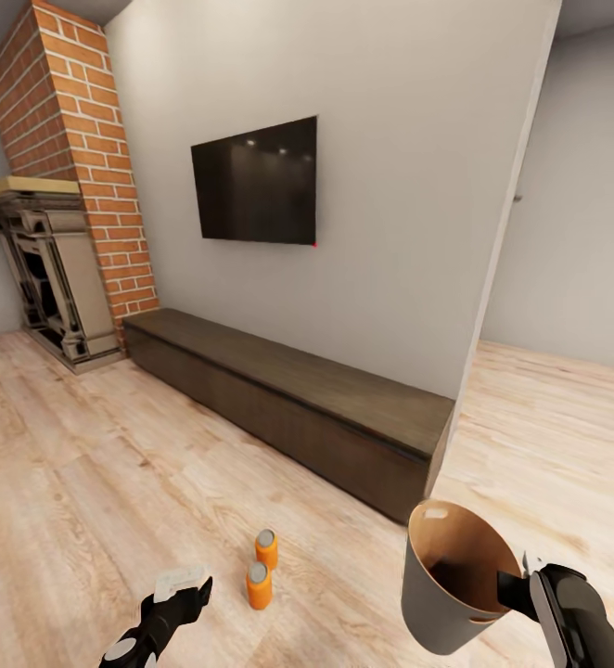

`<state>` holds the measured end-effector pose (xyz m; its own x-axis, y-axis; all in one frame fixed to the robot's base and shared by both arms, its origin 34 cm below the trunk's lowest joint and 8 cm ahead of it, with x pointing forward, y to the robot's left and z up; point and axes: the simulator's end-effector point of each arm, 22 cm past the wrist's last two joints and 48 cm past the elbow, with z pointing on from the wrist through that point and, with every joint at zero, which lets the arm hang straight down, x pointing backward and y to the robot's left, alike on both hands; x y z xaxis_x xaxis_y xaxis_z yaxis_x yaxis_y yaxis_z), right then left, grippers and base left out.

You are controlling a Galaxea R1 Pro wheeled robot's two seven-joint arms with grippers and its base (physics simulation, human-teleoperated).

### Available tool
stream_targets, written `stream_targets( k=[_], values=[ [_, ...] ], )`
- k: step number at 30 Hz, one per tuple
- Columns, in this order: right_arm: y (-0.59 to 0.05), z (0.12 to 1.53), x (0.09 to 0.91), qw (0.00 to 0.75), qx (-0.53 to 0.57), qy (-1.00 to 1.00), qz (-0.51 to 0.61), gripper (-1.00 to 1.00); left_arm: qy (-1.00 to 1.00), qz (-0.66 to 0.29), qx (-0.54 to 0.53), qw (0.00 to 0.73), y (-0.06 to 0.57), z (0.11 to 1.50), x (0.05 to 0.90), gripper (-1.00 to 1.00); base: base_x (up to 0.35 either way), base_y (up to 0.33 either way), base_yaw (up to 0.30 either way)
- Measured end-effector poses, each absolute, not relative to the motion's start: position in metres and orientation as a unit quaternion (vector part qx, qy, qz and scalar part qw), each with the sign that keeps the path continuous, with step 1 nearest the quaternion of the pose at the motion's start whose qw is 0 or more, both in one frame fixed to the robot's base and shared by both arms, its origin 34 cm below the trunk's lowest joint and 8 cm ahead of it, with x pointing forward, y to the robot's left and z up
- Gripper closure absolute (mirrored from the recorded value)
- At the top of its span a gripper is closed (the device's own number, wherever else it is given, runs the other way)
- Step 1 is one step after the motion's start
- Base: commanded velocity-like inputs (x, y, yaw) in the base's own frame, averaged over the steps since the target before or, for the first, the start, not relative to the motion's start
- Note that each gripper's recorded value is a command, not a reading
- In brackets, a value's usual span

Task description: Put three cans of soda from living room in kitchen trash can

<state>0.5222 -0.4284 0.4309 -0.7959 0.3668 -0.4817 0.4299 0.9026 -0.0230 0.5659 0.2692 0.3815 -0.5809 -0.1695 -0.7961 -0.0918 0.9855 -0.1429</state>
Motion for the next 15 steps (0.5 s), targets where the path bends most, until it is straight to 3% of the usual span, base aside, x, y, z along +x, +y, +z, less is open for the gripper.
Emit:
stream_targets(
  k=[10,15],
  values=[
    [-0.4291,0.4309,0.5218,0.240,0.210,0.946,-0.068,1.00,0.888,-0.043,-0.073,0.453,0.2691,0.3819,0.5663,-1.00,0.000,0.000,-0.232],
    [-0.4292,0.4309,0.5218,0.240,0.210,0.946,-0.068,1.00,0.884,-0.042,-0.073,0.459,0.2697,0.3844,0.5680,-1.00,0.000,0.000,-0.091]
  ],
)
